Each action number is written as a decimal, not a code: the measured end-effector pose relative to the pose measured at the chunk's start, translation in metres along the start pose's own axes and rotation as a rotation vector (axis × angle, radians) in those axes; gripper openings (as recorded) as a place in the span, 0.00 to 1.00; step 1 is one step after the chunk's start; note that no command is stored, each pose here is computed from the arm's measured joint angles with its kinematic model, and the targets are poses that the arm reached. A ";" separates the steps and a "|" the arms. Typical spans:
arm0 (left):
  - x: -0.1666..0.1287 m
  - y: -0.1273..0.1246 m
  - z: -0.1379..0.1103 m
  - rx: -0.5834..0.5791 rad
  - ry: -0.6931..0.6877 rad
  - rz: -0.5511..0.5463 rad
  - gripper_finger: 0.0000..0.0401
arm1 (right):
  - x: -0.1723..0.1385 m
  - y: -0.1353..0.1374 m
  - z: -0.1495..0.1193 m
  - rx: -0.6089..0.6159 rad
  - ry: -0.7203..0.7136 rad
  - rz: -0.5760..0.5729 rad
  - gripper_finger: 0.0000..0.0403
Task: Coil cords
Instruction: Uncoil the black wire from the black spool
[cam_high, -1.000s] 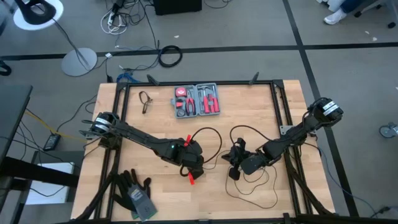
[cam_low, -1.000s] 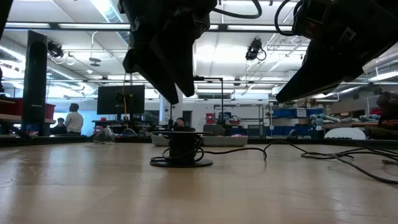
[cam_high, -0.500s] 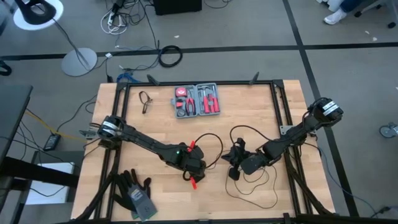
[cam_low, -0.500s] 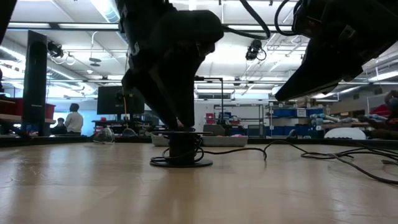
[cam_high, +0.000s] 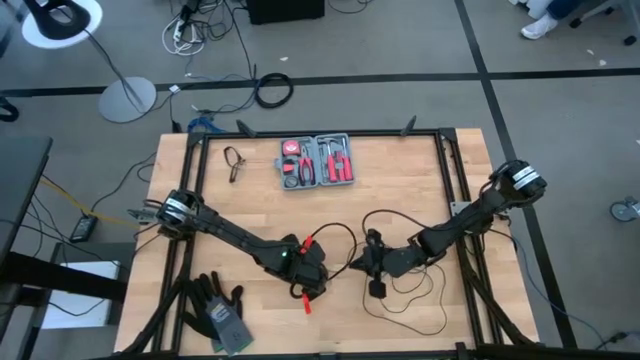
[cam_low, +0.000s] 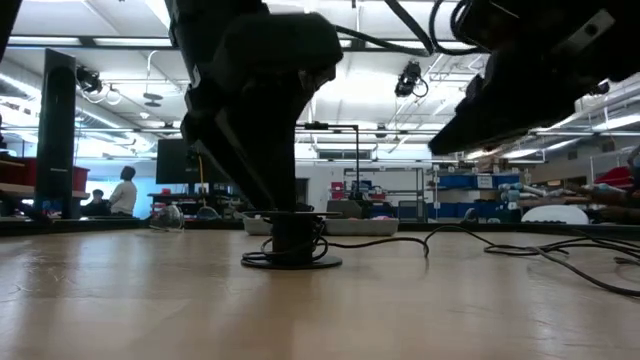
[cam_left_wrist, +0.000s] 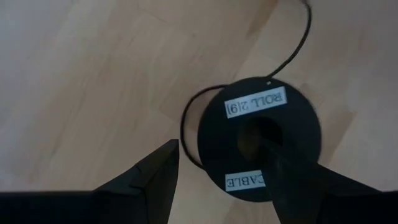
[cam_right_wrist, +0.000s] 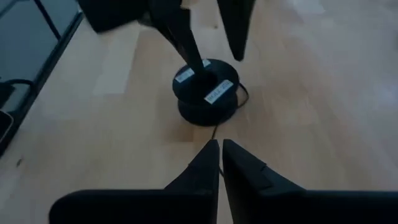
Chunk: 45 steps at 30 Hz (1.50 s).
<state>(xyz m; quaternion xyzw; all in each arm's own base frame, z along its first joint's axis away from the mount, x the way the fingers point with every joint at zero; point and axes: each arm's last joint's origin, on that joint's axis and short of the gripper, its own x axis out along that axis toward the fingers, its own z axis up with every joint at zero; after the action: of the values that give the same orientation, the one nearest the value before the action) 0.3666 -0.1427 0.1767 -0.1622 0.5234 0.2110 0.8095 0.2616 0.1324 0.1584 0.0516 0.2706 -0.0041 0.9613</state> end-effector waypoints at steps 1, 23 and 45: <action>0.001 0.000 -0.001 0.001 0.001 0.003 0.56 | 0.005 0.001 0.000 -0.011 -0.001 -0.001 0.06; 0.013 0.018 -0.022 0.061 0.032 0.094 0.56 | 0.089 0.005 0.015 -0.159 0.066 -0.034 0.16; 0.006 0.077 -0.054 -0.079 -0.100 -0.079 0.56 | 0.097 -0.021 0.027 -0.104 0.048 -0.014 0.16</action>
<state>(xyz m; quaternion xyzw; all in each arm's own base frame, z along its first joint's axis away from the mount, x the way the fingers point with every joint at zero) 0.2869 -0.1016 0.1461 -0.2040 0.4669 0.2071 0.8351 0.3575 0.1109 0.1285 -0.0005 0.2937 0.0045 0.9559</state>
